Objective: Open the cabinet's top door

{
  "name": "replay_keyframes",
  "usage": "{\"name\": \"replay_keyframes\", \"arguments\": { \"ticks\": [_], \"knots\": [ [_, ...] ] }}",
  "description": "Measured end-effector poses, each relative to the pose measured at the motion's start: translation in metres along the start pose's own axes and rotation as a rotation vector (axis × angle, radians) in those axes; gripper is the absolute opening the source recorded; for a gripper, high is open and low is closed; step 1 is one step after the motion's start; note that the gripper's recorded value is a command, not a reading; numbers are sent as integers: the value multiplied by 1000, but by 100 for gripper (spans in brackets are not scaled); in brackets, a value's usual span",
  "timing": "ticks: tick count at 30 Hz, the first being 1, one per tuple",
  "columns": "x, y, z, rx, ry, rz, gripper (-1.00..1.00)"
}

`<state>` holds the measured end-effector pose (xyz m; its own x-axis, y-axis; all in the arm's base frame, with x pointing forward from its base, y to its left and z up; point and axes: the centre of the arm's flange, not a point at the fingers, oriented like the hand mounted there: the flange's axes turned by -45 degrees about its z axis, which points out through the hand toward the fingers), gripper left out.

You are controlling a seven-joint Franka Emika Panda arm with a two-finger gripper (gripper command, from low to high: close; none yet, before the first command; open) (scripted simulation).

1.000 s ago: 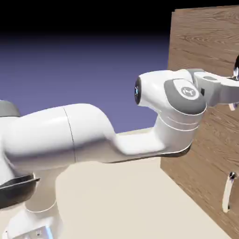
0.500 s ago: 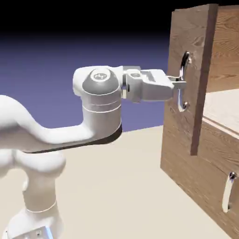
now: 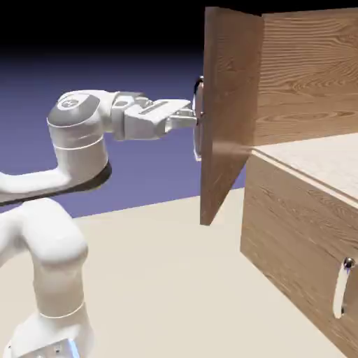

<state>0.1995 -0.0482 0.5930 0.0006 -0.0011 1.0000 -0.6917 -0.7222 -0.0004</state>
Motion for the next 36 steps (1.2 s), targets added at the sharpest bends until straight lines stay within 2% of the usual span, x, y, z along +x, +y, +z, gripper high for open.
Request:
{"name": "replay_keyframes", "arguments": {
  "ticks": [20, 36],
  "knots": [
    [0, -69, -137, -319, 1, 0, -100],
    [0, -197, -258, -683, 1, -1, -100]
  ]
}}
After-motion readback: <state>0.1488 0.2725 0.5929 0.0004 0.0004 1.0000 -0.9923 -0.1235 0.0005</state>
